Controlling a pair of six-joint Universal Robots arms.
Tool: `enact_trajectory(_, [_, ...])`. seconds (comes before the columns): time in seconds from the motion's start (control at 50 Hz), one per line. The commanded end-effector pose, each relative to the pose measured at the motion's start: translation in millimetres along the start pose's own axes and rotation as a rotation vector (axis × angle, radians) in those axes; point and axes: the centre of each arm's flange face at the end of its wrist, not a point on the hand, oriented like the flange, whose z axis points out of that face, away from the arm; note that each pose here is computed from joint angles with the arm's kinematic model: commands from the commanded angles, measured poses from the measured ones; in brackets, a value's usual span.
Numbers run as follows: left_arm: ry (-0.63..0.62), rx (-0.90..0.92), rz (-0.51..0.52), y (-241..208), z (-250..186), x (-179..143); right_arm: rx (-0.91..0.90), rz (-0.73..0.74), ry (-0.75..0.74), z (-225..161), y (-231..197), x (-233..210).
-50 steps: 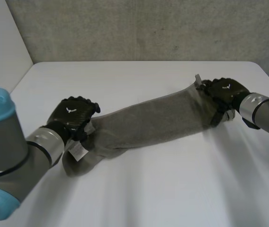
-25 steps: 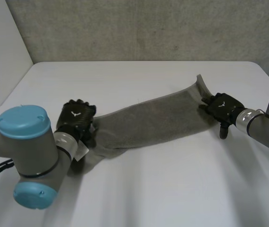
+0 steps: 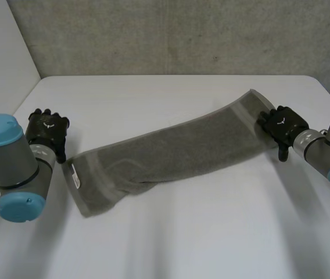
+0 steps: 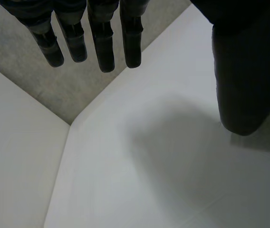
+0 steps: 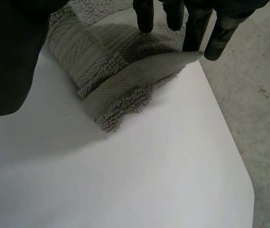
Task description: Fold the towel.
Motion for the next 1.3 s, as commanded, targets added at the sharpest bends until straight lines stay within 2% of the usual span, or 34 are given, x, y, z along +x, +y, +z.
enact_trajectory(0.02, [0.041,0.063,-0.073,-34,-29,2,-0.011,0.01,0.013,-1,7,8])
enact_trajectory(0.1, [0.075,0.057,-0.084,-43,-44,5,-0.012,0.019,0.022,0,9,11])
enact_trajectory(0.22, [0.211,-0.001,-0.074,-46,-94,27,0.014,0.009,0.056,4,10,16])
enact_trajectory(0.44, [0.308,-0.007,-0.04,-42,-134,52,0.045,-0.005,0.085,9,8,16])
enact_trajectory(0.78, [0.321,-0.137,-0.006,-3,-127,73,0.047,-0.008,0.079,10,8,14])
enact_trajectory(1.1, [0.342,-0.182,-0.021,10,-123,83,0.034,-0.003,0.067,17,17,7])
enact_trajectory(1.3, [0.312,-0.187,-0.036,10,-111,74,0.035,-0.005,0.081,18,15,10])
